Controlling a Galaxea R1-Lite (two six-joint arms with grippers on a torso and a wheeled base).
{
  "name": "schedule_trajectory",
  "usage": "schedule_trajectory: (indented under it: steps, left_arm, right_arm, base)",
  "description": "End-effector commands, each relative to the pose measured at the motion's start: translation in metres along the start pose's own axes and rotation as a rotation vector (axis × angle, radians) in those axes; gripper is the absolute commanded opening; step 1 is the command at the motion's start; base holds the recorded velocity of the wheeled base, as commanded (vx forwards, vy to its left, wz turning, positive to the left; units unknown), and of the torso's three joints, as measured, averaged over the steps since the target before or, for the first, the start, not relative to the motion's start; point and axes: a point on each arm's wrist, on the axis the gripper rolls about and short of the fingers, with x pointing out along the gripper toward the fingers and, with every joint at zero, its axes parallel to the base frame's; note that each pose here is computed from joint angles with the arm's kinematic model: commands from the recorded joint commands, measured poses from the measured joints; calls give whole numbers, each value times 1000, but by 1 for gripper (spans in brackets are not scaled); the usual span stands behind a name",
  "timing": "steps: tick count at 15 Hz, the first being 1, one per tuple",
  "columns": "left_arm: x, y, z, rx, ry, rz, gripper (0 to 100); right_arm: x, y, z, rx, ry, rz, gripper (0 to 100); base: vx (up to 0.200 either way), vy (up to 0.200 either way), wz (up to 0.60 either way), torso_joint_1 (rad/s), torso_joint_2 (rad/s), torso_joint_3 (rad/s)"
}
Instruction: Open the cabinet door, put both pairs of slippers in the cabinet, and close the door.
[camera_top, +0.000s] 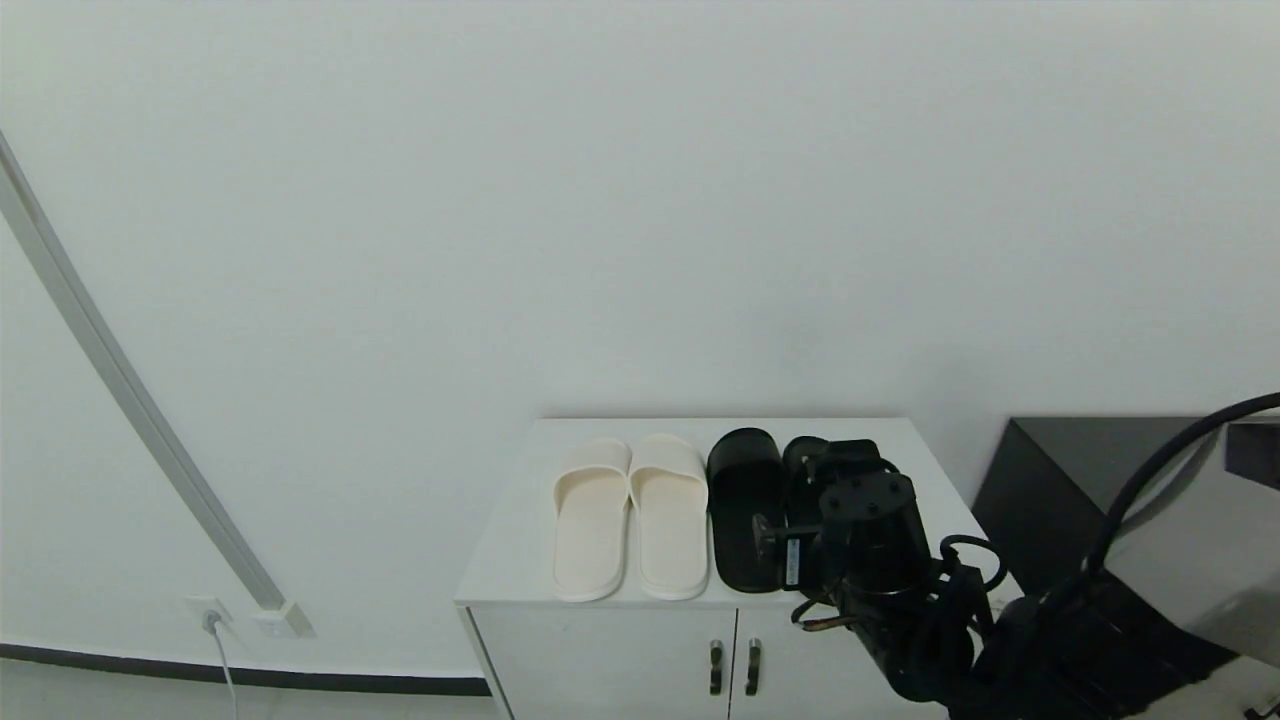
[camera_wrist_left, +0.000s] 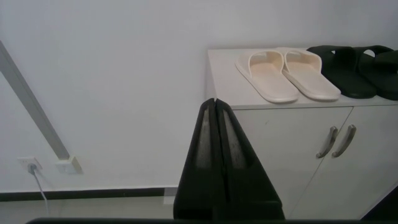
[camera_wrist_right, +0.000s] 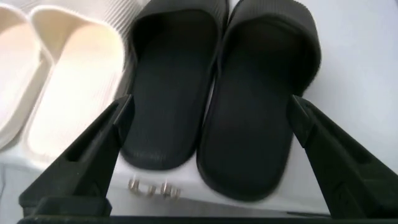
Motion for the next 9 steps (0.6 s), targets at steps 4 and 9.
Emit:
schedule_trajectory:
  steps: [4, 9]
  left_arm:
    - [0, 0, 0, 0, 0, 0, 0]
    - [0, 0, 0, 0, 0, 0, 0]
  right_arm:
    - [49, 7, -17, -24, -44, -63, 100]
    - [93, 6, -20, 3, -82, -104, 100]
  base:
    - [0, 0, 0, 0, 0, 0]
    - [0, 0, 0, 0, 0, 0]
